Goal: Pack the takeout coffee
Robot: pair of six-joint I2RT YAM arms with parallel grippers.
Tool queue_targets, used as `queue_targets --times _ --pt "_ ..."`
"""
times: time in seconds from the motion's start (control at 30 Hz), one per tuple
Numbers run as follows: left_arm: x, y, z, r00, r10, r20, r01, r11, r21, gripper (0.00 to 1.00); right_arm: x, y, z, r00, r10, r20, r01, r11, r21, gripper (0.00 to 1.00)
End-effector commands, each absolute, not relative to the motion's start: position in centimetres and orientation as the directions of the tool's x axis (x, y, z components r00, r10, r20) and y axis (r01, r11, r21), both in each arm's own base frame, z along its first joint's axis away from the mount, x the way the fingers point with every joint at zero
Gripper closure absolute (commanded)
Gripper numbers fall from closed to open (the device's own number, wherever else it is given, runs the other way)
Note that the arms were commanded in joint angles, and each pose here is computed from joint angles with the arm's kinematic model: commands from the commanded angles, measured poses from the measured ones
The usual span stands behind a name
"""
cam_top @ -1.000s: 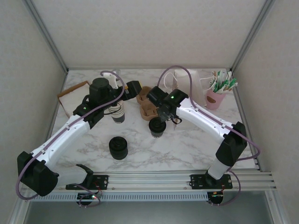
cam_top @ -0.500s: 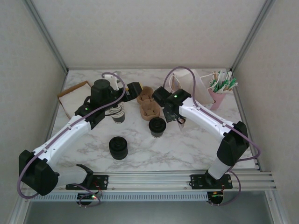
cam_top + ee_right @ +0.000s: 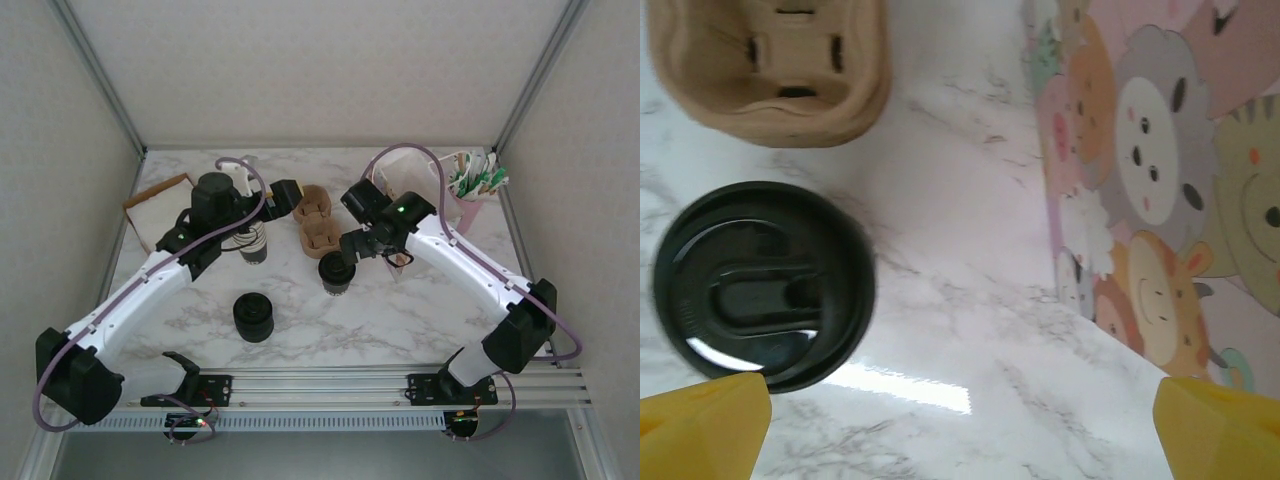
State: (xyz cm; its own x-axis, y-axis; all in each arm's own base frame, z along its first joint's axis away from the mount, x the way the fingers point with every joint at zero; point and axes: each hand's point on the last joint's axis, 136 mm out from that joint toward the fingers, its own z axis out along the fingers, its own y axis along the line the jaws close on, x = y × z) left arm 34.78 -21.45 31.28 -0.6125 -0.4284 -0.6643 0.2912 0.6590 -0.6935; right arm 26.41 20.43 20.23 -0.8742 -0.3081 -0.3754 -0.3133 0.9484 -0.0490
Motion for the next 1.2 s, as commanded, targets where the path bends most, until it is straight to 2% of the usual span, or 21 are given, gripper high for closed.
queue_targets --times 0.0,0.2,0.33,0.43,0.67,0.77,0.93,1.17 --pt "33.7 -20.6 32.4 -0.592 -0.404 -0.697 0.322 0.675 -0.664 0.0 25.7 22.6 21.3 -0.885 -0.295 -0.36 -0.34 0.938 0.069 0.01" --pt "32.3 -18.6 33.0 -0.543 -0.396 -0.74 0.308 0.726 -0.615 0.0 24.9 24.2 20.2 -0.918 -0.327 -0.225 -0.353 0.931 0.088 0.01" --pt "32.0 -17.5 32.4 -0.527 -0.406 -0.747 0.27 0.754 -0.6 0.0 25.2 25.4 19.6 -0.896 -0.381 -0.228 -0.404 0.913 0.06 0.01" --pt "32.0 -16.7 32.0 -0.503 -0.421 -0.755 0.247 0.767 -0.592 0.0 25.4 26.0 19.2 -0.888 -0.42 -0.186 -0.431 0.902 0.02 0.01" --pt "32.0 -16.7 32.0 -0.497 -0.407 -0.767 0.259 0.774 -0.578 0.0 25.1 27.6 17.4 -0.868 -0.483 -0.112 -0.487 0.874 0.007 0.08" --pt "32.2 -16.9 31.8 -0.503 -0.397 -0.768 0.263 0.776 -0.573 0.0 25.3 27.4 16.5 -0.863 -0.499 -0.075 -0.497 0.866 -0.046 0.09" --pt "32.2 -17.2 31.6 -0.513 -0.384 -0.768 0.27 0.777 -0.569 0.0 25.2 28.3 15.6 -0.859 -0.508 -0.067 -0.508 0.861 -0.019 0.11" --pt "32.3 -17.4 31.4 -0.519 -0.379 -0.766 0.277 0.774 -0.57 0.0 25.9 27.9 14.9 -0.873 -0.486 -0.048 -0.483 0.873 -0.059 0.13"
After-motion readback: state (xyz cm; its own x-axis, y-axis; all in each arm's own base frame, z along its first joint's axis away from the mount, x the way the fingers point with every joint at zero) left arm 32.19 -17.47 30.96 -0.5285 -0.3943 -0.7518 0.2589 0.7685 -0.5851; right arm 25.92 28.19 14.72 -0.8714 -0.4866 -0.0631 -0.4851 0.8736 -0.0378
